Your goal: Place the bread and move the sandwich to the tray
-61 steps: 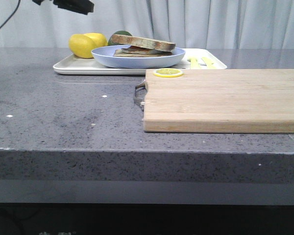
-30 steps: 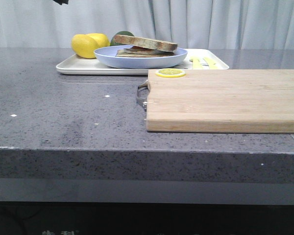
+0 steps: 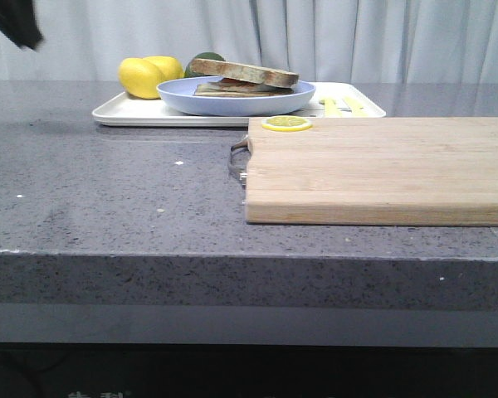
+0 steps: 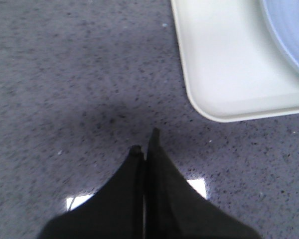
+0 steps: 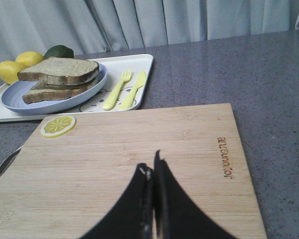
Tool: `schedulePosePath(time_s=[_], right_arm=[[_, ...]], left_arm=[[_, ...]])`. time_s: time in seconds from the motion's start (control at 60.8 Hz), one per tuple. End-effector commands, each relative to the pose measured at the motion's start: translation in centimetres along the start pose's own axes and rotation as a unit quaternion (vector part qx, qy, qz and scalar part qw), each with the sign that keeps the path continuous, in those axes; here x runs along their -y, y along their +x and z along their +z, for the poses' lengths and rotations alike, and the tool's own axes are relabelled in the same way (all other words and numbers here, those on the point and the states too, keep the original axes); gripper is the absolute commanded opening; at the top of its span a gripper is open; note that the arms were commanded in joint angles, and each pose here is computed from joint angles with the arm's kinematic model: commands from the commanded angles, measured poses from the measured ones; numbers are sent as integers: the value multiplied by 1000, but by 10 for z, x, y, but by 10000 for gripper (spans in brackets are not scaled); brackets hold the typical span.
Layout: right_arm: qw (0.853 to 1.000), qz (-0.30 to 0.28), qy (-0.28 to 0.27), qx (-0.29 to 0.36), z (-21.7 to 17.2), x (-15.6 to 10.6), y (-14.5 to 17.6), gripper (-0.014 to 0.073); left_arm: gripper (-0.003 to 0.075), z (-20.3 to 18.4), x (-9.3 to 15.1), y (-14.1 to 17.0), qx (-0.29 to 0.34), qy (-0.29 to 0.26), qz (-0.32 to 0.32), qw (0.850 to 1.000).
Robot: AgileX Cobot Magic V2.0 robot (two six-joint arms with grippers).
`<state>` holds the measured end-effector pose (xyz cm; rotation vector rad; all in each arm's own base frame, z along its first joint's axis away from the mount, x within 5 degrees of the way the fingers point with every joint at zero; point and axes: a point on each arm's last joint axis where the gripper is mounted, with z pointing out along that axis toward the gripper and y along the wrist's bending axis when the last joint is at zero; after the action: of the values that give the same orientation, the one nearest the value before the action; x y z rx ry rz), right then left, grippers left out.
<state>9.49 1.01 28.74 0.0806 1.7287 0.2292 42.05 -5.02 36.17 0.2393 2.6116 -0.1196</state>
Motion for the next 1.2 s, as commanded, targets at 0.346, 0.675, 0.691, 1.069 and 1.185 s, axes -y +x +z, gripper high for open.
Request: schedulePosePath(time_s=[0.346, 0.675, 0.691, 1.069, 1.185], right_arm=[[999, 0, 2, 51, -2, -1, -16, -68], [999, 0, 2, 51, -2, -1, -16, -68], [999, 0, 2, 51, -2, -1, -16, -68], [999, 0, 2, 51, -2, -1, -16, -68], [999, 0, 2, 51, -2, -1, -16, -68]], left_arm=[[-20, -141, -4, 75, 221, -30, -30, 974], [-20, -167, 10, 166, 328, -27, -41, 944], [-20, -168, 11, 172, 333, -28, -42, 941], [-20, -167, 23, 277, 404, -27, -44, 913], [-20, -167, 26, 301, 432, -25, -45, 900]])
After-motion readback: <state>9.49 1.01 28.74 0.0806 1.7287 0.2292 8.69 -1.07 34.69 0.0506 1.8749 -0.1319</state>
